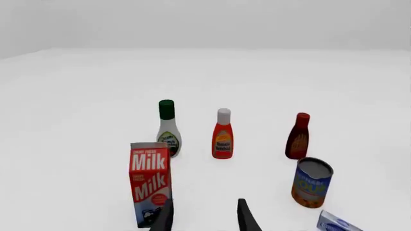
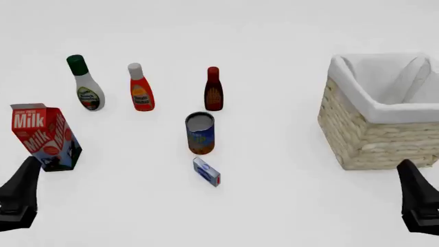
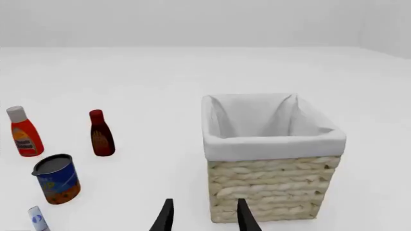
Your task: Pick the ketchup and place it in the basket.
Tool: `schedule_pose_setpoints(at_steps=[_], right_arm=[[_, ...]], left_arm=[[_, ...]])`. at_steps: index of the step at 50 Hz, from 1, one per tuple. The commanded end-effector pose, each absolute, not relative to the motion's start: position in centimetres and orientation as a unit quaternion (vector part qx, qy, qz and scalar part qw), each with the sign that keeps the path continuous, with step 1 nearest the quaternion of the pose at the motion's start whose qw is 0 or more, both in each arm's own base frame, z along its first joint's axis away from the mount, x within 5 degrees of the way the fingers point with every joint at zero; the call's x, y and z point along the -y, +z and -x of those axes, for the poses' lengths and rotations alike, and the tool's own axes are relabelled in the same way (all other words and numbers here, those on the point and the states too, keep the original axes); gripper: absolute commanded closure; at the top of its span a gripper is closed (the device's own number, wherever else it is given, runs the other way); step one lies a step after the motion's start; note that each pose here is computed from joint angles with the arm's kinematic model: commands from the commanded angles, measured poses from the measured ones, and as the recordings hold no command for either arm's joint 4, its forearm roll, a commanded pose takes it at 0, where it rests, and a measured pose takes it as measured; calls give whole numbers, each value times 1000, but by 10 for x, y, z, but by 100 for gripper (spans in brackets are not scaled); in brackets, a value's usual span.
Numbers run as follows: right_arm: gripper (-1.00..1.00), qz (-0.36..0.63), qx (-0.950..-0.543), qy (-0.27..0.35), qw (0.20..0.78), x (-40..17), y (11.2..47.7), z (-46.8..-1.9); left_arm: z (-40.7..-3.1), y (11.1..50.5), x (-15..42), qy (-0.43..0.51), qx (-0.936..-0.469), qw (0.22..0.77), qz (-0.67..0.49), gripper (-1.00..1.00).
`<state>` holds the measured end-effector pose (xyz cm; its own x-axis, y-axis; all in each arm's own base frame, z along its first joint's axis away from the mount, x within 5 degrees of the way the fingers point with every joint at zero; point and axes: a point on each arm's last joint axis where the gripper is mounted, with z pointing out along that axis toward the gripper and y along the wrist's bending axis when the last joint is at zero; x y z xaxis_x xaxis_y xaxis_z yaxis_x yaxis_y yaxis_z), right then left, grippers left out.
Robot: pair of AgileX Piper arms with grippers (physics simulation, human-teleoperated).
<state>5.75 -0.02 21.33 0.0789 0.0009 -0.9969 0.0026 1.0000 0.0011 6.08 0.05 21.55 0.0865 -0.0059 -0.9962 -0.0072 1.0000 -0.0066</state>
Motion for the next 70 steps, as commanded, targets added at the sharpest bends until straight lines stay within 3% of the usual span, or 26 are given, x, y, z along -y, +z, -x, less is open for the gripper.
schedule_pose_setpoints(at_steps=[1, 14, 29, 37, 50, 70], right_arm=[[-100, 6, -678, 3, 735, -1, 214, -57], [-100, 10, -673, 3, 739, -1, 214, -56], [-100, 13, -676, -2, 737, -1, 214, -58], [-100, 17, -673, -10, 739, -1, 215, -57], [-100, 23, -668, -21, 743, 0, 215, -56], [-100, 33, -667, -29, 744, -1, 215, -56]], left_arm=[[-58, 215, 0, 1, -678, 735, -4, -100], [-90, 222, 2, 19, -705, 708, -32, -100], [-141, 257, 1, 18, -737, 675, -22, -100], [-151, 275, 9, 20, -730, 680, -64, -100], [-203, 312, 22, 1, -744, 664, -81, -100], [-262, 327, 28, 19, -741, 663, -102, -100]])
